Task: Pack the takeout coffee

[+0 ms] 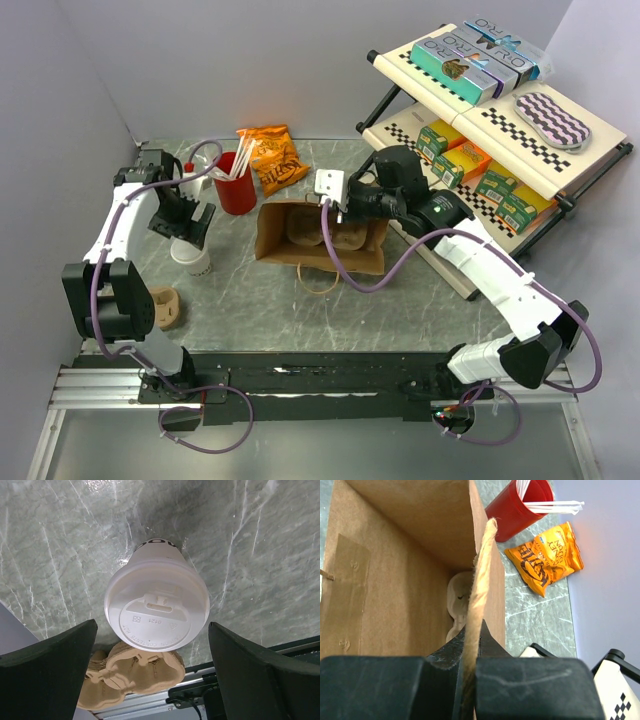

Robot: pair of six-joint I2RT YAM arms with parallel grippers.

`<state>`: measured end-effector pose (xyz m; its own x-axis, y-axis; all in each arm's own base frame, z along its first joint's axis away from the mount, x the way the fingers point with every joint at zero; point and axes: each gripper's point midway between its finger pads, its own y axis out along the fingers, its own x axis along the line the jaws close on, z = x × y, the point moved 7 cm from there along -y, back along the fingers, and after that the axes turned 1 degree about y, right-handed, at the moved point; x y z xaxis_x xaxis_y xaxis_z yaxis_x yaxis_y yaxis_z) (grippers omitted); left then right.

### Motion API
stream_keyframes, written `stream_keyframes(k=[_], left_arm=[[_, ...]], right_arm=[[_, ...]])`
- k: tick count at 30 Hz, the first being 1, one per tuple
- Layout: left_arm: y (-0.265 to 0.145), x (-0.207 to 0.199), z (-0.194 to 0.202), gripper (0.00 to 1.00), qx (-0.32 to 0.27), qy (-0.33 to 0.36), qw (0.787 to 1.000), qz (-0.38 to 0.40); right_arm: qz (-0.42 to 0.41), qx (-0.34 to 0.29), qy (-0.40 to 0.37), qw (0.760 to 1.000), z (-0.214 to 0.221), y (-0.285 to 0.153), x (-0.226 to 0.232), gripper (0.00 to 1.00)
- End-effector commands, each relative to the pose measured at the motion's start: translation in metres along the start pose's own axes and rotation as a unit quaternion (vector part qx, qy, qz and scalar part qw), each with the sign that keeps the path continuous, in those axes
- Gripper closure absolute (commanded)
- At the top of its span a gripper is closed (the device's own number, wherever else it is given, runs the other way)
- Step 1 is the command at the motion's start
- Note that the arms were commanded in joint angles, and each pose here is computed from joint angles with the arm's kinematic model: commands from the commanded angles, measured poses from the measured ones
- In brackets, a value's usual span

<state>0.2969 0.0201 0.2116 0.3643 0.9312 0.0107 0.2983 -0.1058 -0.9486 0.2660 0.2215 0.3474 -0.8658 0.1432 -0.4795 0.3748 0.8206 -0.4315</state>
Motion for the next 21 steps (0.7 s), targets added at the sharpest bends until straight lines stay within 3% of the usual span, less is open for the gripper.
stream_keyframes(k=[1,21], left_arm=[[-0.0007,0.0017,-0.0018,0.00,-0.006,0.015,1.000,-0.005],[0.0085,0.0017,-0.0094,0.10,0.001,0.028,0.999,0.025]], right_arm=[[0.023,-0.025,-0.012,0.999,-0.0160,-0.0046,-0.0146,1.00],[0.024,-0.017,-0.013,0.999,-0.0112,-0.0037,-0.0135,1.00]])
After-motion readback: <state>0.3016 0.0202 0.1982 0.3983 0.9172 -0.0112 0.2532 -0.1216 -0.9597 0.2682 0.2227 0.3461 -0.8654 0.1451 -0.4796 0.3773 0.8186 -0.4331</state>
